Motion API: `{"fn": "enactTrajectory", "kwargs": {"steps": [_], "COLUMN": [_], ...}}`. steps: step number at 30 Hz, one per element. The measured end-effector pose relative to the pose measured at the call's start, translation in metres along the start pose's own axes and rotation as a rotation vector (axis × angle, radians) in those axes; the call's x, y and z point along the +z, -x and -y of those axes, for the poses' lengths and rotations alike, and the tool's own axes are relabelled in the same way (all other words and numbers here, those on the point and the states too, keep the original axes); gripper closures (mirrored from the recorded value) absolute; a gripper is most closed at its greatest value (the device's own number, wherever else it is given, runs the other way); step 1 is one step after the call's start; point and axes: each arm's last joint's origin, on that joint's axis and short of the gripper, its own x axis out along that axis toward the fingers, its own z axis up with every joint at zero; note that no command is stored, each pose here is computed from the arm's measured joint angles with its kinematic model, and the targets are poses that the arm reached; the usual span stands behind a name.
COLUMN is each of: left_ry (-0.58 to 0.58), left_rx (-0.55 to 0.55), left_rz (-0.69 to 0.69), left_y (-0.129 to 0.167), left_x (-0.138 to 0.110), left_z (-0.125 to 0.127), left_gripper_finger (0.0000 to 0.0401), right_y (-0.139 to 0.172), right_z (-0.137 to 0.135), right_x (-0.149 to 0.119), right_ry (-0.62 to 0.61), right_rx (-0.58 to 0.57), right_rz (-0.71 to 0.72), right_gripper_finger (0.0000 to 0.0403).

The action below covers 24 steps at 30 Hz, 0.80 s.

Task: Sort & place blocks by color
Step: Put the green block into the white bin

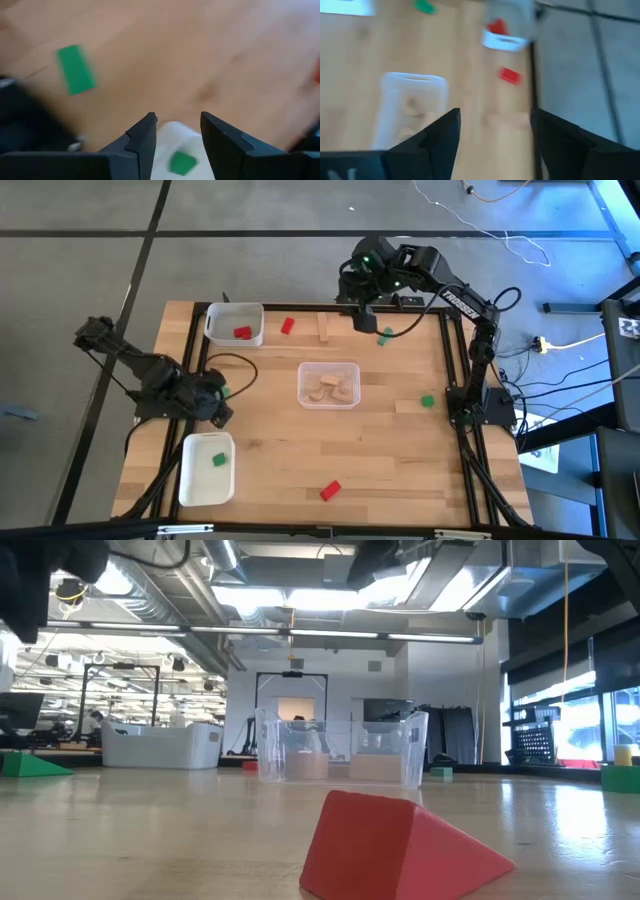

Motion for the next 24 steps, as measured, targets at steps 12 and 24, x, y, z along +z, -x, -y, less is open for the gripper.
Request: {"fn": "enactTrajectory", "kwargs": {"steps": [12, 24], "left_ry": [0.210, 0.247], "left_rx": [0.223, 0.284], "left_rz": [0.061, 0.082], "left_y": [-0.002, -0.003], "left_x": [0.027, 0.038], "left_z": [-0.024, -0.033], "left_gripper_finger": [0.0257, 0.0257], "right_y": [0.002, 0.002], "right_z": [-0.007, -0.007], "right_x": [-0.001, -0.001], "right_ry": [0.068, 0.068], "right_rx": [0.278, 0.277], "right_rz": [0.109, 0.113], "right_gripper_finger": [0.0163, 0.0163]}}
